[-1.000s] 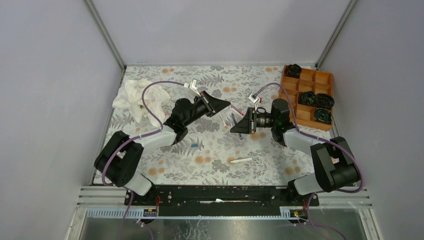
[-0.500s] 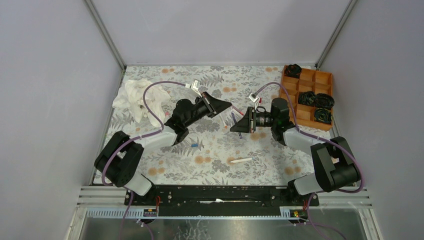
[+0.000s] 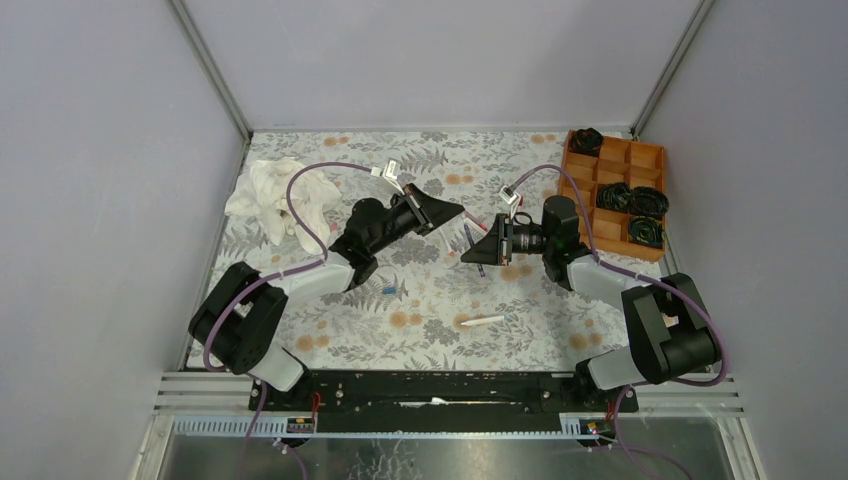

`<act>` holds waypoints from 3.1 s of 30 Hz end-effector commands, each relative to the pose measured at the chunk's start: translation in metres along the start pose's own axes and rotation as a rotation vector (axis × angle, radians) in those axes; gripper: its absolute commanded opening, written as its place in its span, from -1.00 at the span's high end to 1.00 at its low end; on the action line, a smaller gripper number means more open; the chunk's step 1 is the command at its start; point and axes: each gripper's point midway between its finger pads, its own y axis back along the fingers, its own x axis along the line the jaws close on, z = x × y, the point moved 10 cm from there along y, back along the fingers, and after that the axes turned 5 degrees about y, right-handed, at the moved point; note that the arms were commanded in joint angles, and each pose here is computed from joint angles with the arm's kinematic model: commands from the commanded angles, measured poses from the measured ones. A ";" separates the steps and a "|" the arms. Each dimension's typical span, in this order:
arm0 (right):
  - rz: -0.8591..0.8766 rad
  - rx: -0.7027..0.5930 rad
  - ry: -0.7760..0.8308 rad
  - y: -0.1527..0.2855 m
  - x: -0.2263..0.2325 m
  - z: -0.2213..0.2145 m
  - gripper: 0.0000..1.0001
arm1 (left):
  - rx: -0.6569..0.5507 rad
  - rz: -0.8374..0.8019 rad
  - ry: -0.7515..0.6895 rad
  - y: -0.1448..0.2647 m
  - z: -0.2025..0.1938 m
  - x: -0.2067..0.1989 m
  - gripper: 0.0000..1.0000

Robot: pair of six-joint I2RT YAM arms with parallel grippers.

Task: Insert the pens into the pen caps
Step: Insert the pen cap onto the pen.

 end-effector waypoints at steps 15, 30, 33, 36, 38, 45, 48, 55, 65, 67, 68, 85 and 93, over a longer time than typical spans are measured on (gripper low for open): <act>0.045 -0.011 0.067 0.001 0.007 0.015 1.00 | -0.027 -0.049 -0.022 -0.001 0.002 -0.009 0.71; 0.060 0.003 0.070 0.001 0.007 0.013 1.00 | -0.038 -0.037 -0.014 -0.001 0.003 -0.007 0.71; 0.060 0.001 0.076 0.002 0.009 0.014 1.00 | -0.036 -0.032 -0.013 -0.001 0.002 -0.006 0.71; 0.059 -0.001 0.080 0.002 0.009 0.014 1.00 | -0.037 -0.028 -0.013 0.000 0.001 -0.004 0.71; 0.065 0.001 0.080 0.002 0.009 0.014 1.00 | -0.039 -0.024 -0.012 0.000 0.001 -0.004 0.71; 0.076 0.001 0.088 0.002 0.011 0.014 1.00 | -0.041 -0.018 -0.011 0.000 0.002 -0.003 0.71; 0.067 -0.005 0.090 0.002 0.011 0.015 1.00 | -0.039 -0.017 -0.010 0.000 0.002 -0.002 0.71; 0.048 -0.013 0.092 0.003 0.011 0.015 1.00 | -0.031 -0.010 -0.006 0.002 -0.001 0.002 0.71; 0.011 -0.022 0.076 0.002 0.008 0.015 1.00 | -0.017 -0.021 -0.004 0.003 -0.002 0.002 0.71; 0.007 -0.021 0.073 0.002 0.008 0.015 1.00 | -0.015 -0.027 -0.005 0.003 -0.002 0.001 0.71; 0.005 -0.022 0.071 0.002 0.007 0.015 1.00 | -0.015 -0.028 -0.005 0.003 -0.002 0.001 0.71; -0.002 -0.028 0.066 0.003 0.007 0.016 1.00 | -0.005 -0.026 0.004 0.004 -0.005 0.004 0.71; -0.003 -0.027 0.061 0.002 0.006 0.017 1.00 | 0.008 -0.024 0.004 0.002 -0.008 0.005 0.71</act>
